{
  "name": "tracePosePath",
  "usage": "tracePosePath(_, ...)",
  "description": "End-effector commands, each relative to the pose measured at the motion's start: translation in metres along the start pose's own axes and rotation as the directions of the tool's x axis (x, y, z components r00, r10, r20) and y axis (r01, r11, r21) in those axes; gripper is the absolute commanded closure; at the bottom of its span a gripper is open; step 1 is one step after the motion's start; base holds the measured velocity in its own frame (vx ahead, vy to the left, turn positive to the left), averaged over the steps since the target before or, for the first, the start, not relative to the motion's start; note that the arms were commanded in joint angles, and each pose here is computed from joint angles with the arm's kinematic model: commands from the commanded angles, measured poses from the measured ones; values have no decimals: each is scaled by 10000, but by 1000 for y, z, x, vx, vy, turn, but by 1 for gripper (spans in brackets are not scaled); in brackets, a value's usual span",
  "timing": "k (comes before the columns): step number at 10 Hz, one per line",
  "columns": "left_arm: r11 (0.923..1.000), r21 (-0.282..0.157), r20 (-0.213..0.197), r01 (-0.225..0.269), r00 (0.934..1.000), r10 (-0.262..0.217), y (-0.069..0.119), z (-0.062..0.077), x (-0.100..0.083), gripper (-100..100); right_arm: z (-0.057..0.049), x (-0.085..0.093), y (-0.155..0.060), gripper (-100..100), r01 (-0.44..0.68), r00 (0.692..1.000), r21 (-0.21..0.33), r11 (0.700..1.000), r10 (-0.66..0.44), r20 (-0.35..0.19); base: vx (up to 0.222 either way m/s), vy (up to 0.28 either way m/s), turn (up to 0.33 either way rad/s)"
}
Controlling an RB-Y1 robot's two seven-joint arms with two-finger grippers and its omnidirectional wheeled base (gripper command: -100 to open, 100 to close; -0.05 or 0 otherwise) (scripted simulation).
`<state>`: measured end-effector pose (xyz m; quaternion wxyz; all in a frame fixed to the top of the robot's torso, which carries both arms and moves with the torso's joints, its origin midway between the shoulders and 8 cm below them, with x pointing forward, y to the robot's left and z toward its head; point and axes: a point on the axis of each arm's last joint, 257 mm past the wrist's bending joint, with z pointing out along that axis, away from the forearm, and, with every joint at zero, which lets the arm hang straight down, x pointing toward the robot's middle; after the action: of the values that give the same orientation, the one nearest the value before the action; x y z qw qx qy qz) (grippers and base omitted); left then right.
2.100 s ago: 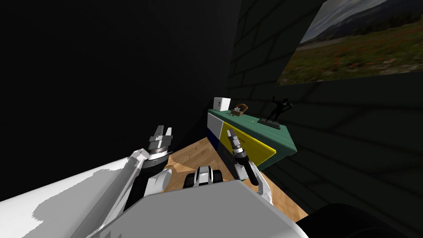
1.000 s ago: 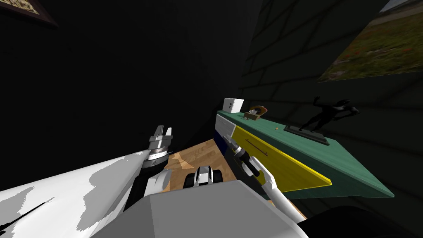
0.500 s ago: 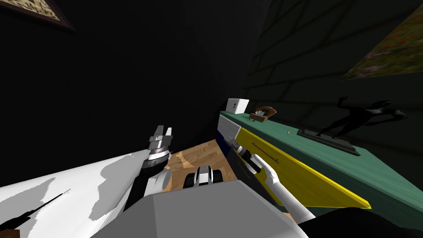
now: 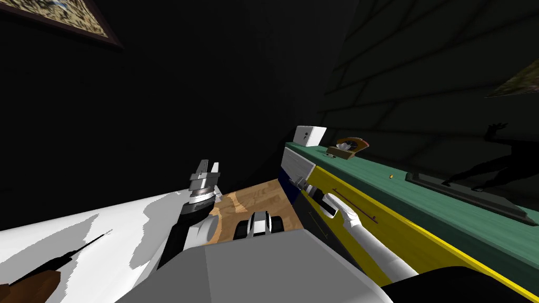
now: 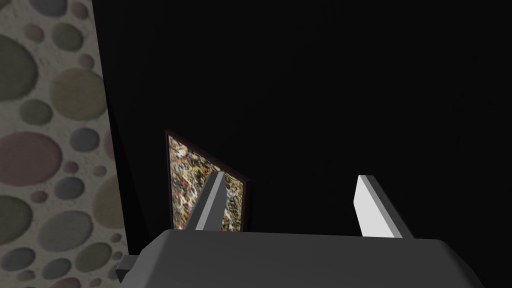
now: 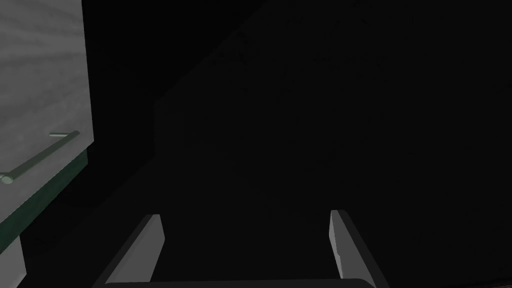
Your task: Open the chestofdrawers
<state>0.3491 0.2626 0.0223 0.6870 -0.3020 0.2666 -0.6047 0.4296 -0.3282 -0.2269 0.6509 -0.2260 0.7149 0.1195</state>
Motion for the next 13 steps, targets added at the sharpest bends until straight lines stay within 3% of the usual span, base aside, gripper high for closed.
tracePosePath(1,10000,0,0,0,10000,0,0,0,0,0,-9,13,-25,-100,1004,9925,113,9949,-993,-712,40,31,52)
tracePosePath(2,10000,0,0,0,10000,0,0,0,0,0,-16,24,-44,-100,1768,9769,172,9841,-1734,-1249,44,38,93)
tracePosePath(3,10000,0,0,1,10000,-1,0,0,0,0,-17,24,-45,-100,1814,9757,157,9833,-1780,-1275,36,27,62)
tracePosePath(4,10000,0,0,0,10000,0,0,0,0,0,-25,32,-67,-100,2600,9501,158,9655,-2529,-1828,39,33,95)
tracePosePath(5,10000,0,0,1,10000,-1,0,0,0,0,-25,32,-67,-100,2600,9501,158,9655,-2529,-1828,30,27,62)
tracePosePath(7,10000,0,0,1,10000,-1,0,0,0,0,-43,45,-108,-100,3977,8810,69,9175,-3797,-2823,48,36,129)
tracePosePath(8,10000,0,0,0,10000,0,0,0,0,0,-45,44,-111,-100,4052,8762,40,9142,-3870,-2872,53,26,46)
tracePosePath(12,10000,0,0,0,10000,0,0,0,0,0,-88,48,-193,-100,6219,6825,-514,7814,-5730,-4537,55,43,116)
tracePosePath(13,10000,0,0,0,10000,0,0,0,0,0,-88,47,-194,-100,6252,6788,-534,7787,-5762,-4551,47,30,41)
